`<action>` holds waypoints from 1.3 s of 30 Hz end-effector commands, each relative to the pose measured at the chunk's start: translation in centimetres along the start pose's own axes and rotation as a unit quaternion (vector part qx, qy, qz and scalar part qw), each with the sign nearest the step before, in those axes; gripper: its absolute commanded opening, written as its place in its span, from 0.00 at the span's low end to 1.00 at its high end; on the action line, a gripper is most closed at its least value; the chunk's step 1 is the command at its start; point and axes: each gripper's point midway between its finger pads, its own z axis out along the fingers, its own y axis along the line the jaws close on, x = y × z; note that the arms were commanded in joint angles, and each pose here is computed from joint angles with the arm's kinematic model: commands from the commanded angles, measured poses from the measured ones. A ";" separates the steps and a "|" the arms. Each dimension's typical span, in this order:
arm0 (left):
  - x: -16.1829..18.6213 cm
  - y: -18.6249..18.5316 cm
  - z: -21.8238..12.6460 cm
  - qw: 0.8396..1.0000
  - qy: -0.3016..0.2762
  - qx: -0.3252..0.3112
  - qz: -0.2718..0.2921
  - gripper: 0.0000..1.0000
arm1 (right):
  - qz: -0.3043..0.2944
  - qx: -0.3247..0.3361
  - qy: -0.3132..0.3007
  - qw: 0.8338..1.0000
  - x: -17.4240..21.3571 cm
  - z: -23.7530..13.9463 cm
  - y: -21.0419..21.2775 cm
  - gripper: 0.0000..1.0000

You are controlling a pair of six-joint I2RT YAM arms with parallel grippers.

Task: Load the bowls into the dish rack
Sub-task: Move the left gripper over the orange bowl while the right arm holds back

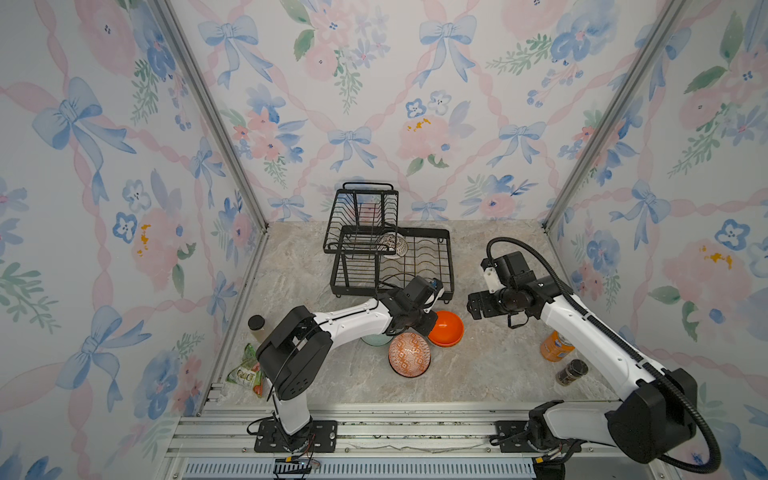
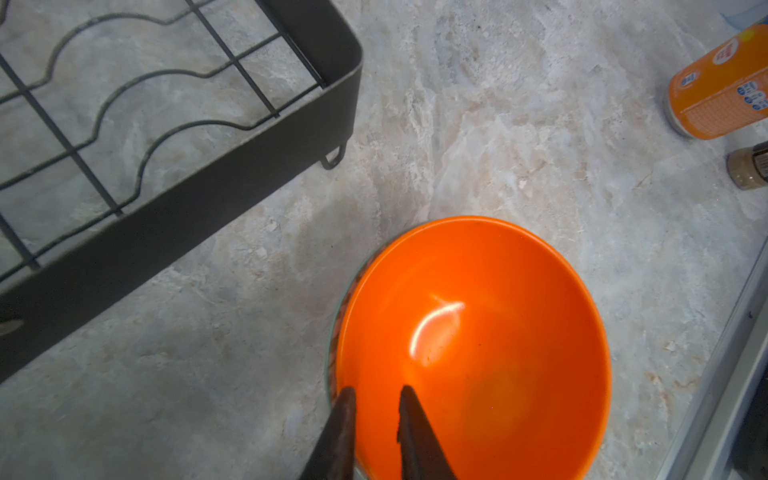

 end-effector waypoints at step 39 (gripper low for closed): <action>-0.4 2.0 -0.4 0.994 0.015 -0.104 0.044 0.08 | -0.006 -0.017 -0.008 1.000 0.2 -0.3 0.7 0.97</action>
